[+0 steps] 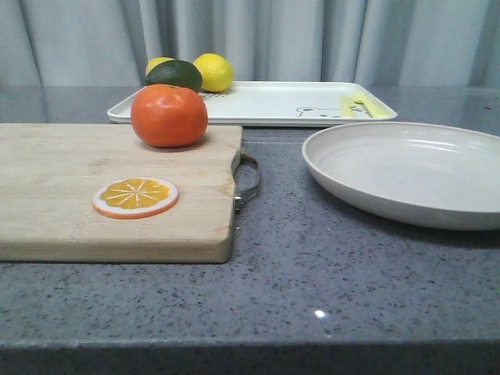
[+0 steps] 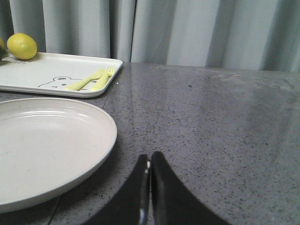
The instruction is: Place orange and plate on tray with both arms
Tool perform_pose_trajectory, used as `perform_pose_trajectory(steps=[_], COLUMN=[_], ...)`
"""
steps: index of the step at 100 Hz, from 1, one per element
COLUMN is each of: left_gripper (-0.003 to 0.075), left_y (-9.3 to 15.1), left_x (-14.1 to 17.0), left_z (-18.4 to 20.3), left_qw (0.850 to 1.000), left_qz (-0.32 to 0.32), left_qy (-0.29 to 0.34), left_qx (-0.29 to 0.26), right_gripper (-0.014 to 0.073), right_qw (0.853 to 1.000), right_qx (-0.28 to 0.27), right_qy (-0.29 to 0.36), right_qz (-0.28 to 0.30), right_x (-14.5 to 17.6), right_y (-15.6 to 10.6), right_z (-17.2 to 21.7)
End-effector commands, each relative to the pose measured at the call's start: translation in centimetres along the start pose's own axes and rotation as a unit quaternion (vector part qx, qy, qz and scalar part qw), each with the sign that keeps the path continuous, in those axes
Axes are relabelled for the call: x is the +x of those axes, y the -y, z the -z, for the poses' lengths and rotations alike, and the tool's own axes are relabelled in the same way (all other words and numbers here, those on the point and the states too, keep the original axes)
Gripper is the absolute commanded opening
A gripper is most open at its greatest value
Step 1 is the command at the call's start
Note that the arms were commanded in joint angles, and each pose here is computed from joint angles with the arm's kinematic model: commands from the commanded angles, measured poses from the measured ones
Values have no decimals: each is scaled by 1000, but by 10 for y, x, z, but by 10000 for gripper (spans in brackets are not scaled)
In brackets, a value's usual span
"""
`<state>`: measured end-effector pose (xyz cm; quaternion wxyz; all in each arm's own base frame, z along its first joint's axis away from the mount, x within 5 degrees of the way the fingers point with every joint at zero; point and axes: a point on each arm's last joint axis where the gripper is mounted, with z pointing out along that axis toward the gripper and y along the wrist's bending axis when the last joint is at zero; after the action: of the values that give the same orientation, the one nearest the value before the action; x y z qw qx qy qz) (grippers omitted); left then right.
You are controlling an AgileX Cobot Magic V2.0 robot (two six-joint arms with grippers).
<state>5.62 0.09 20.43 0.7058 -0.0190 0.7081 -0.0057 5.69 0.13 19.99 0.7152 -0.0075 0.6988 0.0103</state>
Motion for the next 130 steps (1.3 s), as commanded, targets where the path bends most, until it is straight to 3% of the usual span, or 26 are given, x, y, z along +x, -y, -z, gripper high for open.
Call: perform_pose_trajectory(steps=[1, 64, 99, 124, 130], left_gripper=[-20, -20, -20, -20, -20], left_y=[0, 0, 0, 1, 1], left_x=[-6, -6, -15, -40, -49], left_z=[3, 3, 4, 7, 7], left_qw=[999, 999, 995, 994, 994], left_qz=[0, 0, 0, 15, 15], left_qy=[49, 50, 102, 110, 104], left_qx=[1, 1, 1, 3, 3], right_gripper=[15, 15, 15, 13, -31], right_qw=[998, 998, 996, 994, 994], right_qx=[2, 2, 0, -1, 0], right_qy=[56, 58, 86, 108, 107], right_qz=[7, 7, 7, 7, 7], right_x=[-15, -16, -21, -32, -39], right_y=[0, 0, 0, -1, -1], right_z=[2, 3, 3, 5, 5])
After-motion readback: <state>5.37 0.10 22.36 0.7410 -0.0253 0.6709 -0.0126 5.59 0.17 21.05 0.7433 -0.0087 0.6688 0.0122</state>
